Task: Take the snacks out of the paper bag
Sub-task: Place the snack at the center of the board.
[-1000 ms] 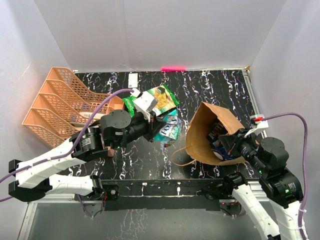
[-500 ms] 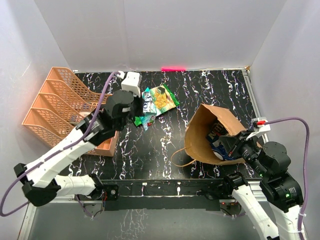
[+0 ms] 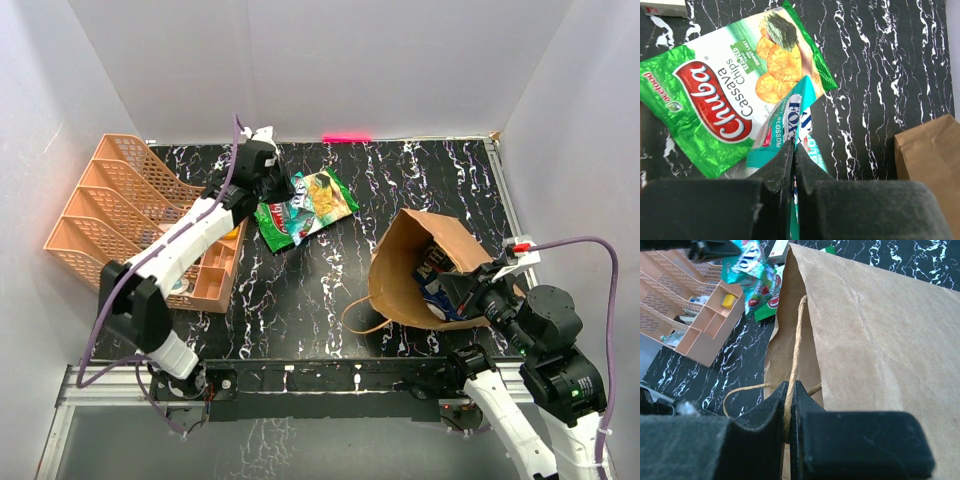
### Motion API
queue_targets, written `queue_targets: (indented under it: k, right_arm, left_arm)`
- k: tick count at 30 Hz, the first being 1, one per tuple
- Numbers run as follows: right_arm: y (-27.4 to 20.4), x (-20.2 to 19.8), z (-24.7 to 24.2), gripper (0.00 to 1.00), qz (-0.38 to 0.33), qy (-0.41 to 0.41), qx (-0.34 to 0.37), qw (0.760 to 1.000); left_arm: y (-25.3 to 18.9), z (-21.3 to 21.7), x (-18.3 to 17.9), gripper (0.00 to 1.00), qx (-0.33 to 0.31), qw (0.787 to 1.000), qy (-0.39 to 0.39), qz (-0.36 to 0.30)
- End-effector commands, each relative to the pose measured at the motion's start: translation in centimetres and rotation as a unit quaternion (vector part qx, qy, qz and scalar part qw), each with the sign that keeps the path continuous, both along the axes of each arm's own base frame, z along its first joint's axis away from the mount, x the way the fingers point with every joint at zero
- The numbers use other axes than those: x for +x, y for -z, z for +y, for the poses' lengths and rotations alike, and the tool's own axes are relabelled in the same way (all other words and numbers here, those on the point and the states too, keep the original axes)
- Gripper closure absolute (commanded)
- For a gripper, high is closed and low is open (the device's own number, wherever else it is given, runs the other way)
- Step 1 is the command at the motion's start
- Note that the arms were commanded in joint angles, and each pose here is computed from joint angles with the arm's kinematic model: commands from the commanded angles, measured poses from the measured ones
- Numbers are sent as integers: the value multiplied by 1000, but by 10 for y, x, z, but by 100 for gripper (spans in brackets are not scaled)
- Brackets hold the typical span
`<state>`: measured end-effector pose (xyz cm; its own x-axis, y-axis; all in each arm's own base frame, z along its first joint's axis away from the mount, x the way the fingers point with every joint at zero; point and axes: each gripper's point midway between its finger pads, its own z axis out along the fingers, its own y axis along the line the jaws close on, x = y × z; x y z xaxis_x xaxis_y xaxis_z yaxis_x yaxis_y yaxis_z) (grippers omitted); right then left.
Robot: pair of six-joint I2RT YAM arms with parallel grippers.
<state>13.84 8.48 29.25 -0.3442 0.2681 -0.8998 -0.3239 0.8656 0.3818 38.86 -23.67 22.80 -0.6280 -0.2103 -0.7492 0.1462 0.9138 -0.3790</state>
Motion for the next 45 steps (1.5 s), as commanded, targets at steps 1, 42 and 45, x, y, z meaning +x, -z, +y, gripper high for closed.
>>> queue_targets:
  k: [1, 42, 45]
  right_arm:
    - [-9, 2, 4, 92, -26, -12, 2, 1000]
    - [-7, 4, 3, 92, -23, -8, 4, 1000]
    - [-7, 4, 3, 92, -23, -8, 4, 1000]
  left_arm:
    - [-32, -20, 37, 100, -94, 995, 10, -11]
    - [-6, 36, 17, 17, -66, 995, 48, 59]
    - [-14, 33, -1, 9, -79, 992, 69, 66]
